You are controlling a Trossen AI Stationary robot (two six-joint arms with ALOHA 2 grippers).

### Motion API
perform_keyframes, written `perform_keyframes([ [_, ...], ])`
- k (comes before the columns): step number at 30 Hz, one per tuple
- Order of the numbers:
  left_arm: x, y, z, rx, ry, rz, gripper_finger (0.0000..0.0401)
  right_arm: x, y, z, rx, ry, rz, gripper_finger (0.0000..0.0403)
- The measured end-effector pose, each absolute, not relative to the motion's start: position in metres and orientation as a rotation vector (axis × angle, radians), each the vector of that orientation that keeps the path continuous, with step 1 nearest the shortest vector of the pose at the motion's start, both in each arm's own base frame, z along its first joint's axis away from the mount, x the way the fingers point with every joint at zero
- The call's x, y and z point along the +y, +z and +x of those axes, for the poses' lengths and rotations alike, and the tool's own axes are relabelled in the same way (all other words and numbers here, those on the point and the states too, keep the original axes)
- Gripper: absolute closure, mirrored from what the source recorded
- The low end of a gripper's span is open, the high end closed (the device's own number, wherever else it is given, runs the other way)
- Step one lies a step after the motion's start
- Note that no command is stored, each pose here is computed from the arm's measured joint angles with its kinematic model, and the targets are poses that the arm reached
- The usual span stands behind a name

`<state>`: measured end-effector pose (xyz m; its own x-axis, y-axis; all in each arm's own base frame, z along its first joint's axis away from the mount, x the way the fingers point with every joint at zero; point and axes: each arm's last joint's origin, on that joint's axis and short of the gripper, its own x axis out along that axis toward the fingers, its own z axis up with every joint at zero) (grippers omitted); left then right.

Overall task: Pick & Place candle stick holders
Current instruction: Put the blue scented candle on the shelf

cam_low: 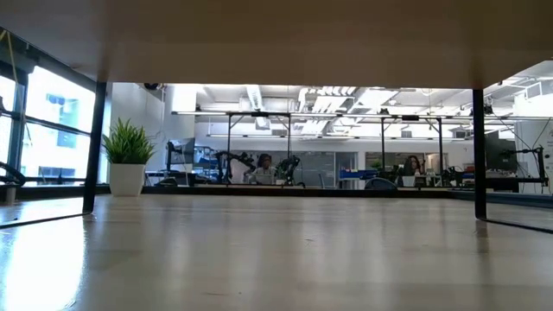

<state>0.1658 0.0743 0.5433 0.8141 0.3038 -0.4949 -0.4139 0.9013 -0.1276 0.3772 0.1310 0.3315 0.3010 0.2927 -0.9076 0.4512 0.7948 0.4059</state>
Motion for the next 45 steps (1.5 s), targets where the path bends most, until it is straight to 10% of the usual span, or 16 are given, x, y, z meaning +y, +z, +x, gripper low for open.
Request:
perform_keyframes([
  [28, 0.072, 0.539, 0.164, 0.537, 0.349, -0.268, 0.0196, 0.124, 0.309, 0.389, 1.326, -0.268, 0.700, 0.0122],
  [35, 0.071, 0.536, 0.162, 0.573, 0.350, -0.277, 0.0196, 0.124, 0.309, 0.389, 1.318, -0.260, 0.676, 0.0033],
  [45, 0.071, 0.534, 0.161, 0.593, 0.351, -0.282, 0.0196, 0.117, 0.309, 0.392, 1.310, -0.272, 0.698, 0.0016],
])
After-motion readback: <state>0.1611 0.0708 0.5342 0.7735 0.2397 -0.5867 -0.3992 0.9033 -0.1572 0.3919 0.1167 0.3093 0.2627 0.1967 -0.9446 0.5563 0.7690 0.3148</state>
